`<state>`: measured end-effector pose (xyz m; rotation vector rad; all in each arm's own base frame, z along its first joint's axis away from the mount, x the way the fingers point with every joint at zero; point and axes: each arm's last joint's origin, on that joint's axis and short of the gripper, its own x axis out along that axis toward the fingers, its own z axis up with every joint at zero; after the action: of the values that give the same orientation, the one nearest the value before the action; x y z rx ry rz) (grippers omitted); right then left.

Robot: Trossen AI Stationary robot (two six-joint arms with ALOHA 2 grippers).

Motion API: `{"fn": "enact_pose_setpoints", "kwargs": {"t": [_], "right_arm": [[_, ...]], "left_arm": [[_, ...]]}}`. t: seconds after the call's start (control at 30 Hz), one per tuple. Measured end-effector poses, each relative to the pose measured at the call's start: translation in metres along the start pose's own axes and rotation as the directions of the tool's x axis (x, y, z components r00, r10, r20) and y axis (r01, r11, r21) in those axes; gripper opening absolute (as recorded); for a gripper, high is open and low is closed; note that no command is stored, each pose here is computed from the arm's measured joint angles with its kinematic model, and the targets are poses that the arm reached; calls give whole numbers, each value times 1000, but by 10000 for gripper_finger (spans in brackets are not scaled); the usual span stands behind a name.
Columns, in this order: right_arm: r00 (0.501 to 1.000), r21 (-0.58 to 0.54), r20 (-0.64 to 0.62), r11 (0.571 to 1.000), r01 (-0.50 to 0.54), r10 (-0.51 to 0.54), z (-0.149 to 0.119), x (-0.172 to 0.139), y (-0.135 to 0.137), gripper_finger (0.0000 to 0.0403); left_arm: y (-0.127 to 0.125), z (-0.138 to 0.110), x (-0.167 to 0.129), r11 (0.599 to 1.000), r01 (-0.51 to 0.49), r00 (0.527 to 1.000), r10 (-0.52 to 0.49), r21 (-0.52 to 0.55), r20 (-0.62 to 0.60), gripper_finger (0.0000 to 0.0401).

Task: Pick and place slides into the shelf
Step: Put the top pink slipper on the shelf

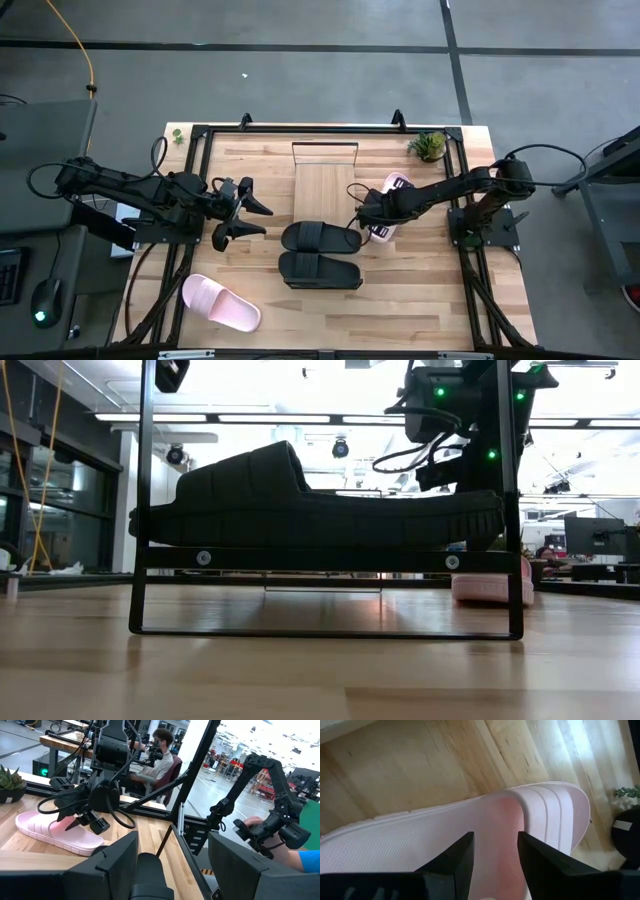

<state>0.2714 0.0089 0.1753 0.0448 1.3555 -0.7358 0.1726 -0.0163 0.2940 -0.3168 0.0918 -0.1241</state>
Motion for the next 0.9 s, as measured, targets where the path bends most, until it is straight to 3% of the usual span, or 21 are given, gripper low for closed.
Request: {"fn": "enact_pose_setpoints", "kwargs": {"t": [0.53,0.9], "right_arm": [[999,32,-1,999,43,-43,-1,0,-3,142],[992,67,-96,994,83,-77,-10,0,-8,142]], "left_arm": [[0,0,0,1000,-13,1000,13,0,4,223],[1,0,0,1000,-17,1000,17,0,6,223]]}}
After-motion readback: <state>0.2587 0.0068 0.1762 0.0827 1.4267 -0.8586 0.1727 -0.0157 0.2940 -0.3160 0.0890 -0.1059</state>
